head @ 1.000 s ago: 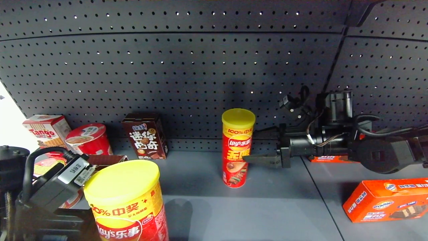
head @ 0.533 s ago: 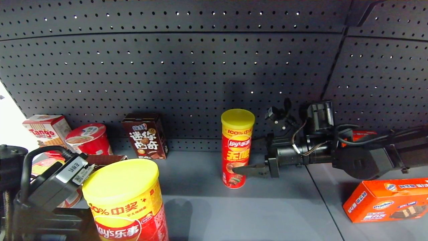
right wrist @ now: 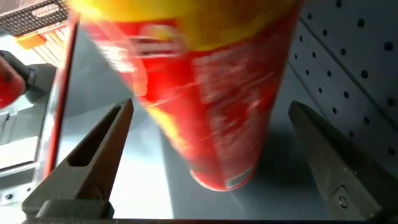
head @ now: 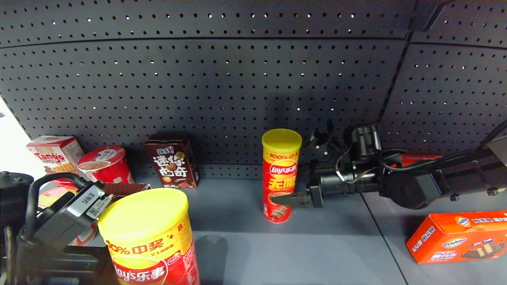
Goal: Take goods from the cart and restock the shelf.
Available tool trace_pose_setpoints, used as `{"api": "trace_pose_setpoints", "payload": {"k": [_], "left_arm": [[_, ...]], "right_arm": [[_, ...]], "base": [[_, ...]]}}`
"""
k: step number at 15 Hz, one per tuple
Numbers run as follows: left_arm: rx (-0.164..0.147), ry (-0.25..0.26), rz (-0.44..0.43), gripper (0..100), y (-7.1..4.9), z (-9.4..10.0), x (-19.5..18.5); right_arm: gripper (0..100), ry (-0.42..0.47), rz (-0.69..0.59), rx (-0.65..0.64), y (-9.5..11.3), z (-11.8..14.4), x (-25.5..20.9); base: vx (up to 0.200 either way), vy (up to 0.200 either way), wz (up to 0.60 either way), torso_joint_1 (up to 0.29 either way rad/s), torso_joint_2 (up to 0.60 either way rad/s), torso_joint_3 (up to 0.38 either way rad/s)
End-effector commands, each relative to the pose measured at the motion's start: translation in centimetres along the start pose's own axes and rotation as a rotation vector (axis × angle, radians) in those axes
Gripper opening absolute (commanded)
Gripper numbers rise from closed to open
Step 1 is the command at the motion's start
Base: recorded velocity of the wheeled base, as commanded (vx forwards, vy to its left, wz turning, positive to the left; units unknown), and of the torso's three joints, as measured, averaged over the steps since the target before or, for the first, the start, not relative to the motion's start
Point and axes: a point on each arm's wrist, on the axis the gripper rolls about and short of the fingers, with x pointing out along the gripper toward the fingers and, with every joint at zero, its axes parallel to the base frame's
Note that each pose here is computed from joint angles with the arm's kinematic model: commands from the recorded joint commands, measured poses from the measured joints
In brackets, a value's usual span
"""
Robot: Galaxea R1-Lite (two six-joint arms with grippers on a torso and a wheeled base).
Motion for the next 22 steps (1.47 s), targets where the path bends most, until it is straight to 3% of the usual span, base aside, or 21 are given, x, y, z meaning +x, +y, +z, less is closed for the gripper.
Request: {"api": "trace_pose_setpoints", "payload": {"k": [1,4,5,12,19,22], "left_arm": [[-0.002,0.001,0.000,0,0.0,-0.1,0.0],[-0.009,0.005,0.001,0,0.0,-0.3,0.0],[-0.009,0.005,0.001,0,0.0,-0.3,0.0],[-0.012,0.006,0.001,0,-0.1,-0.5,-0.1],[-0.010,0.008,-0.005,0,-0.2,-0.6,0.0],[-0.011,0.010,-0.005,0,-0.3,-0.6,0.0]], "right_arm": [[100,0.011,0.001,0.010,-0.6,-0.7,0.8],[100,-0.001,0.012,-0.004,-0.7,-0.9,1.2],[0,0.002,0.007,-0.003,-0.6,-0.9,1.2],[0,0.002,0.016,-0.009,1.0,-0.5,0.4],[0,0.095,-0.083,-0.008,6.4,-0.1,-2.9],[0,0.053,-0.092,-0.045,8.2,-0.8,-3.9]], "base": [[0.000,0.000,0.00,0.000,0.00,0.000],[0.000,0.000,0.00,0.000,0.00,0.000],[0.000,0.000,0.00,0.000,0.00,0.000],[0.000,0.000,0.00,0.000,0.00,0.000],[0.000,0.000,0.00,0.000,0.00,0.000],[0.000,0.000,0.00,0.000,0.00,0.000]]}}
